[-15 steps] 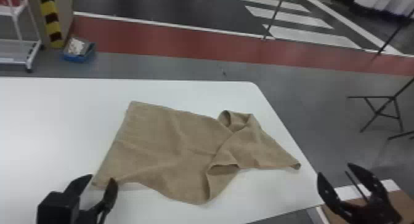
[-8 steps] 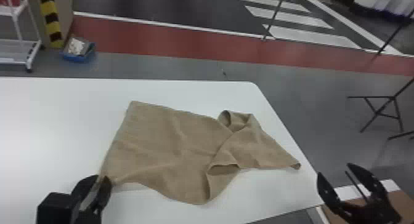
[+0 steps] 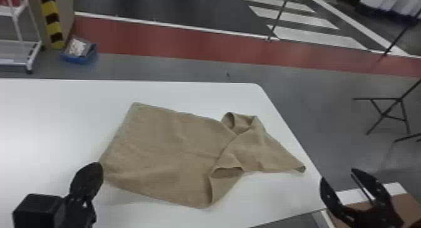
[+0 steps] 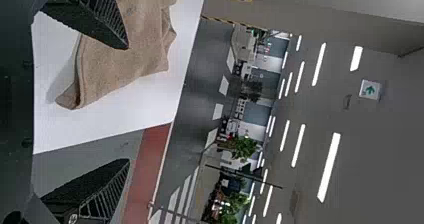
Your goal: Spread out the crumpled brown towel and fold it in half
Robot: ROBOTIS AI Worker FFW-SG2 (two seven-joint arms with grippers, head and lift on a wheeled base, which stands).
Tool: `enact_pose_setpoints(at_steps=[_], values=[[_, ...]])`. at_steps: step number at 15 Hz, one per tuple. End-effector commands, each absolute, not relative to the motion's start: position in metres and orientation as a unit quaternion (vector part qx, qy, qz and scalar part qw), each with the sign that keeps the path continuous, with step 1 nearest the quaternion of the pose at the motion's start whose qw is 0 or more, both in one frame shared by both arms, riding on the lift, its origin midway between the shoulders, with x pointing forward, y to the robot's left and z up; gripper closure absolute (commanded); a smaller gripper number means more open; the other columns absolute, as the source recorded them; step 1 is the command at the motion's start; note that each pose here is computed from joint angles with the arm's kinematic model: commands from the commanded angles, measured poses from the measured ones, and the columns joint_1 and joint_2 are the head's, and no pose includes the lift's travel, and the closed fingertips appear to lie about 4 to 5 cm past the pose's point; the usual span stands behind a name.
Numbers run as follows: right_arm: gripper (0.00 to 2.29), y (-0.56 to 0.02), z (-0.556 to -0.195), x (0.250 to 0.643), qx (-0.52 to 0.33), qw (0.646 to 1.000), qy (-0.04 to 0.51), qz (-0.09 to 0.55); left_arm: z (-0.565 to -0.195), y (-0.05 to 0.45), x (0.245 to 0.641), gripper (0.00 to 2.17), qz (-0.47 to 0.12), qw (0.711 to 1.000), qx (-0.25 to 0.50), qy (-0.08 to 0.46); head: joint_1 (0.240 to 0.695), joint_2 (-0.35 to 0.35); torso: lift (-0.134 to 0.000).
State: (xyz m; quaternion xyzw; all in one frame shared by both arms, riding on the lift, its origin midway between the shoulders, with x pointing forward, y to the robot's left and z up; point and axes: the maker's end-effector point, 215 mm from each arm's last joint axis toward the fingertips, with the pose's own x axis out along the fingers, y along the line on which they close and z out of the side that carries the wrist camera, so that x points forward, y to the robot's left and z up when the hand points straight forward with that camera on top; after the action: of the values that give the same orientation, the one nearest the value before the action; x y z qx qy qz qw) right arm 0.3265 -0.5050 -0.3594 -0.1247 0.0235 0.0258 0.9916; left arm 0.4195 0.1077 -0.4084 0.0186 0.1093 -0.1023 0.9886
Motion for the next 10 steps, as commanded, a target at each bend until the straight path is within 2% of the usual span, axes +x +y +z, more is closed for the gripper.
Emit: enact_pose_setpoints(at_steps=[1,7,10], values=[[0.08,-0.508,-0.377,0.342,-0.14,0.989,0.043,0.026,-0.394,0.113,0.418,1.45,-0.098,0.99,0.014,0.097,0.695,-0.35,-0.125],[0.19,-0.505,-0.415,0.388,-0.173,0.979,0.107,0.028,-0.382,0.12,0.416,1.45,-0.094,0.992,0.015,0.089,0.695,-0.35,-0.125],[0.2,-0.507,-0.441,0.392,-0.16,0.977,0.139,0.032,-0.384,0.122,0.413,1.45,-0.092,0.991,0.015,0.091,0.695,-0.35,-0.125]])
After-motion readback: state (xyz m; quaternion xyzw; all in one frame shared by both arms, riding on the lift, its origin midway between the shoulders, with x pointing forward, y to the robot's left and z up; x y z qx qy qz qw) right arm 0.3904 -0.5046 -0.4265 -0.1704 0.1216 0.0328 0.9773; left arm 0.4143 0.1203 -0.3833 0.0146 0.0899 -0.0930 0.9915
